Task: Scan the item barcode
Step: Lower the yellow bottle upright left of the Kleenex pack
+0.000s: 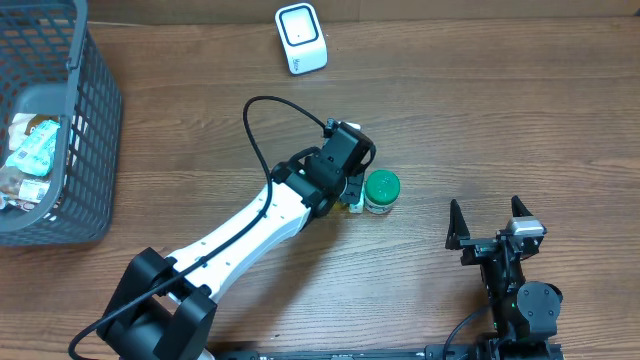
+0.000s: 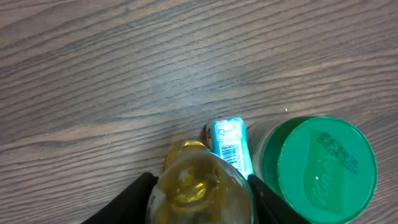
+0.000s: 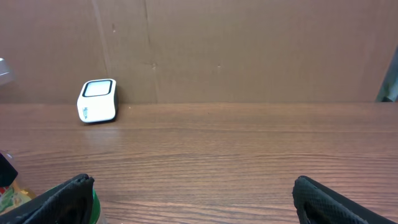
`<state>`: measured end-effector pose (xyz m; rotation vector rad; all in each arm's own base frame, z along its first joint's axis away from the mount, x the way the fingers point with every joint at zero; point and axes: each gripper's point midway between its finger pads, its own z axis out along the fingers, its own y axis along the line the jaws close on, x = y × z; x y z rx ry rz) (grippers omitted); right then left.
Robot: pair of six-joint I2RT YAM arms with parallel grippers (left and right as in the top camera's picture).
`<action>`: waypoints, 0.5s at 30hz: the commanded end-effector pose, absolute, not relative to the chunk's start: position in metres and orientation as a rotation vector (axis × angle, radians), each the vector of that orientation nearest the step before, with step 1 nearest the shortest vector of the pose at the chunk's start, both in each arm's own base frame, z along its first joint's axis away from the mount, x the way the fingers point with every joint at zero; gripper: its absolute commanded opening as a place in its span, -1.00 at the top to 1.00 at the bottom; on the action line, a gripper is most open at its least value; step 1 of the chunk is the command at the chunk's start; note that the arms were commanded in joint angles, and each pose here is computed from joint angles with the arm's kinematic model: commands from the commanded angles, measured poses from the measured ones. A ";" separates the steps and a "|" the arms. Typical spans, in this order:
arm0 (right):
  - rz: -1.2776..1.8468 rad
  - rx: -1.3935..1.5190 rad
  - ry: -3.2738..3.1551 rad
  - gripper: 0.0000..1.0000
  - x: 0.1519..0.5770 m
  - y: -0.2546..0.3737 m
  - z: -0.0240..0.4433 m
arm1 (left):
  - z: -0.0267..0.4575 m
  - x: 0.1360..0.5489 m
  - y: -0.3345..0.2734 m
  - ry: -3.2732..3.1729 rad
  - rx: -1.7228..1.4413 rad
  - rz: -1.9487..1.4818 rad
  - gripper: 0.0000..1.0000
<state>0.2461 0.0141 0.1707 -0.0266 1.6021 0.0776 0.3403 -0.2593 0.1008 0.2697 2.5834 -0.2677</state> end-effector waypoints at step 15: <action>0.086 -0.029 1.596 -1.00 0.246 0.016 0.169 | 0.096 0.336 -0.230 2.649 0.030 -0.178 0.37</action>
